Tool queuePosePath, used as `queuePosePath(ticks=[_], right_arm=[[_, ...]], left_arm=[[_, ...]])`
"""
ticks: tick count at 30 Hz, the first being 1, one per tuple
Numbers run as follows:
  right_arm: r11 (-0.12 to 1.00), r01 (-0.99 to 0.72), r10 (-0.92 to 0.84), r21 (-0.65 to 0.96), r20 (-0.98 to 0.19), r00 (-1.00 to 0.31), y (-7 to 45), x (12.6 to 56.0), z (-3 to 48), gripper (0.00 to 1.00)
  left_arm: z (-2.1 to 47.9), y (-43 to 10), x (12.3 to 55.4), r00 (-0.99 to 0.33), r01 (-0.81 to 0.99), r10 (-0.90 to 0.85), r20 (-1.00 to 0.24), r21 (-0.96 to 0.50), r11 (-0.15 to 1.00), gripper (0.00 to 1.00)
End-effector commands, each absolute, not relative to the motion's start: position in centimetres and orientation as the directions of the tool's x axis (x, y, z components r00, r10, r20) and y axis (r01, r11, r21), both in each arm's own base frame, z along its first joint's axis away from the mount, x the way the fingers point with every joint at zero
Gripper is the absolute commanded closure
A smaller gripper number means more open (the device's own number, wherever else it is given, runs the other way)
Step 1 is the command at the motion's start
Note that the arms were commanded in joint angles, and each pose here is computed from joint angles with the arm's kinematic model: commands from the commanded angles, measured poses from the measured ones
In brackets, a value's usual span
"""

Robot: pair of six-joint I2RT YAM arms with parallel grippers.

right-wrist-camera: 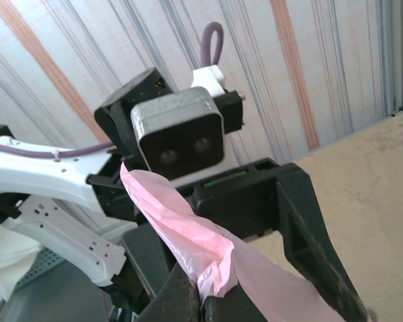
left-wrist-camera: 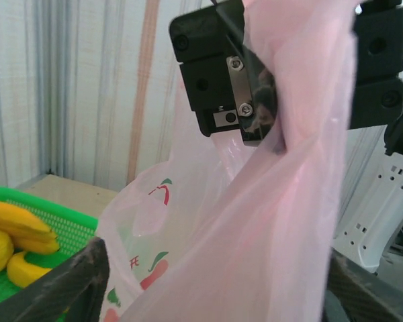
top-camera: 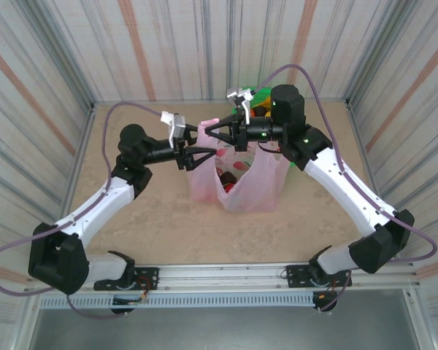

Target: Place the fake fruits into the plastic bag and tie a complex knot

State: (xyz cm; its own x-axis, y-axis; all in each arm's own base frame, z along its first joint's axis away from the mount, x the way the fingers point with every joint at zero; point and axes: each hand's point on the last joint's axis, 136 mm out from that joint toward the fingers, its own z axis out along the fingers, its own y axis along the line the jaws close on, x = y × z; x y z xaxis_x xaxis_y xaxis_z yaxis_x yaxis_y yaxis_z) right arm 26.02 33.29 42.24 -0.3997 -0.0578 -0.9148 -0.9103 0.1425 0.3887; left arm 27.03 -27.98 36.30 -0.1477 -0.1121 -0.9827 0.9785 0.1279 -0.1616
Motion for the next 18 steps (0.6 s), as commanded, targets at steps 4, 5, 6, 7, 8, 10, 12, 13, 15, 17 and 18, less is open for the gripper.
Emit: queuePosePath(ticks=[4,5,6,7,8,10,12,13,15,17,18], right_arm=[[0.104,-0.931,-0.004,0.351,-0.936,-0.353,32.3,24.5,45.2,1.0],[0.107,-0.931,0.0,0.349,-0.936,-0.351,32.2,24.6,45.3,1.0],[0.111,-0.931,0.006,0.347,-0.937,-0.349,32.0,24.6,45.5,1.0],[0.121,-0.93,0.014,0.346,-0.938,-0.347,31.7,24.8,45.7,1.0],[0.131,-0.928,0.023,0.349,-0.937,-0.349,31.5,25.1,46.0,1.0],[0.144,-0.924,0.044,0.355,-0.935,-0.353,30.9,25.6,46.6,1.0],[0.147,-0.922,0.06,0.358,-0.934,-0.353,30.5,26.0,47.2,1.0],[0.148,-0.923,0.066,0.356,-0.934,-0.35,30.3,26.0,47.4,1.0],[0.153,-0.921,0.073,0.359,-0.933,-0.352,30.1,26.3,47.6,1.0],[0.153,-0.919,0.077,0.362,-0.932,-0.354,30.0,26.4,47.8,1.0],[0.156,-0.918,0.077,0.365,-0.931,-0.357,29.9,26.5,47.7,1.0]], left_arm=[[37.3,-28.8,26.6,-0.094,0.994,-0.125,-0.988,-0.101,0.05,0.62],[37.0,-28.8,26.6,-0.098,0.993,-0.123,-0.988,-0.105,0.054,0.66],[36.5,-28.9,26.7,-0.105,0.992,-0.118,-0.987,-0.112,0.054,0.68],[36.1,-28.9,26.6,-0.112,0.991,-0.114,-0.987,-0.119,0.056,0.69],[35.6,-28.9,26.7,-0.12,0.99,-0.109,-0.987,-0.127,0.059,0.71],[34.6,-28.9,26.6,-0.135,0.988,-0.099,-0.986,-0.142,0.063,0.75],[33.4,-29.1,26.5,-0.156,0.984,-0.087,-0.984,-0.162,0.067,0.78],[32.9,-29.2,26.5,-0.167,0.983,-0.08,-0.983,-0.172,0.067,0.78],[32.1,-29.4,26.4,-0.186,0.98,-0.067,-0.98,-0.19,0.063,0.81],[31.5,-29.4,26.3,-0.198,0.977,-0.062,-0.978,-0.202,0.062,0.87],[31.4,-29.4,26.2,-0.201,0.977,-0.062,-0.978,-0.205,0.064,0.88]])
